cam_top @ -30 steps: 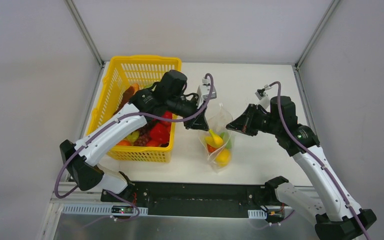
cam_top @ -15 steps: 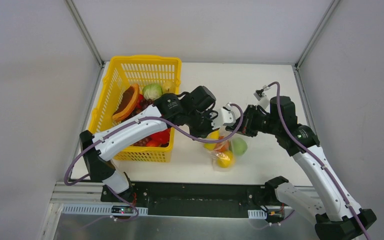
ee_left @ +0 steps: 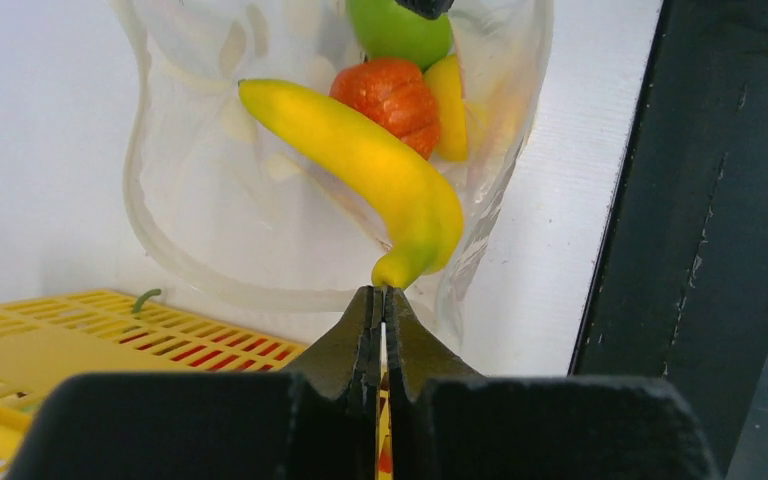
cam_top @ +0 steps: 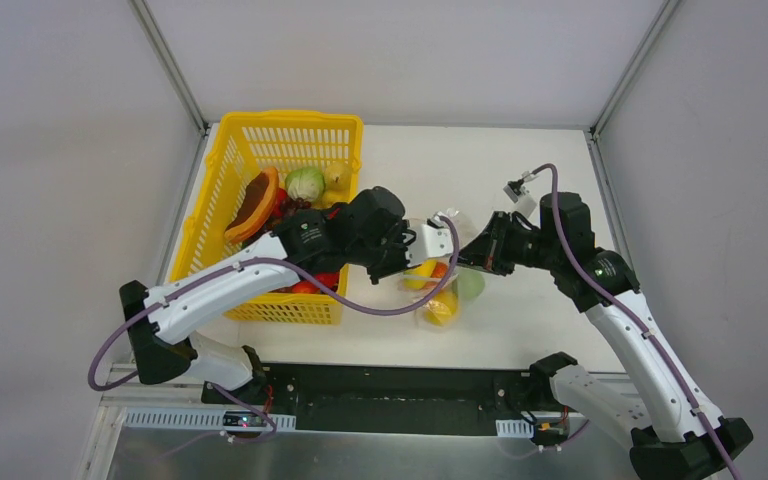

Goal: Place the food in the zip-top bag and seal the zipper
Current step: Place the fake fruit in the zipper food storage bag.

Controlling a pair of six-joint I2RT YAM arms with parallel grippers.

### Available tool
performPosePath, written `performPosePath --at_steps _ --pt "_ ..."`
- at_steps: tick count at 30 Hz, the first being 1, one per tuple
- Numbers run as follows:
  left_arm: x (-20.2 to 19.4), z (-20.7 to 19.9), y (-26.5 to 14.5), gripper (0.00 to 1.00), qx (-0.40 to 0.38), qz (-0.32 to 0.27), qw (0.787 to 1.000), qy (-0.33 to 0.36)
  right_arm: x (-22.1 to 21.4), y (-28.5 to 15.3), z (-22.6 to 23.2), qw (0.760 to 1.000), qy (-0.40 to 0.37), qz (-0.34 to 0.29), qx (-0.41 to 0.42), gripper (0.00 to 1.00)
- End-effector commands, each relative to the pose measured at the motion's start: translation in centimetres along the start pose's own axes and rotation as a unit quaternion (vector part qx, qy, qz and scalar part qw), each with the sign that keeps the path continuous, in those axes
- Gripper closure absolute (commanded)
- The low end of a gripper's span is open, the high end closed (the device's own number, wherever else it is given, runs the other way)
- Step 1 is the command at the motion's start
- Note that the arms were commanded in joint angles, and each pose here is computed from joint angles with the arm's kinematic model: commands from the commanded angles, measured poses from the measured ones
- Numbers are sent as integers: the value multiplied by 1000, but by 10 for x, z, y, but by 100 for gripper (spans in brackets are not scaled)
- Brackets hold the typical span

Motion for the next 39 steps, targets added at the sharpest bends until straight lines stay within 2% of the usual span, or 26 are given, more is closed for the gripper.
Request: performPosePath --at_steps 1,4,8,17,28,34,39 --pt "21 -4 -36 100 -16 -72 996 49 3 -10 22 997 -44 16 55 100" --pt "23 -19 -52 100 -68 -60 992 87 2 -11 26 995 -57 37 73 100" --pt "24 -28 -62 100 -91 -36 987 128 1 -15 36 989 -78 60 107 100" --pt "42 -58 -78 100 -140 -46 971 187 5 -18 48 982 -102 80 134 100" --pt "58 -41 -41 100 -14 -83 977 198 -3 -20 48 978 -88 94 163 100" --pt "61 -25 -27 100 46 -135 975 170 -6 -18 45 979 -78 94 165 100" --pt "46 -19 -7 100 35 -111 982 147 -5 -17 45 979 -75 92 166 100"
Point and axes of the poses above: each gripper's point midway between its finger pads, its own y axis out along the fingers, its own z axis along the line the jaws close on, x = y × z, the point moved 7 cm from there along -y, back along the fingers, and after that the axes turned 3 degrees about y, right-handed, at the moved point
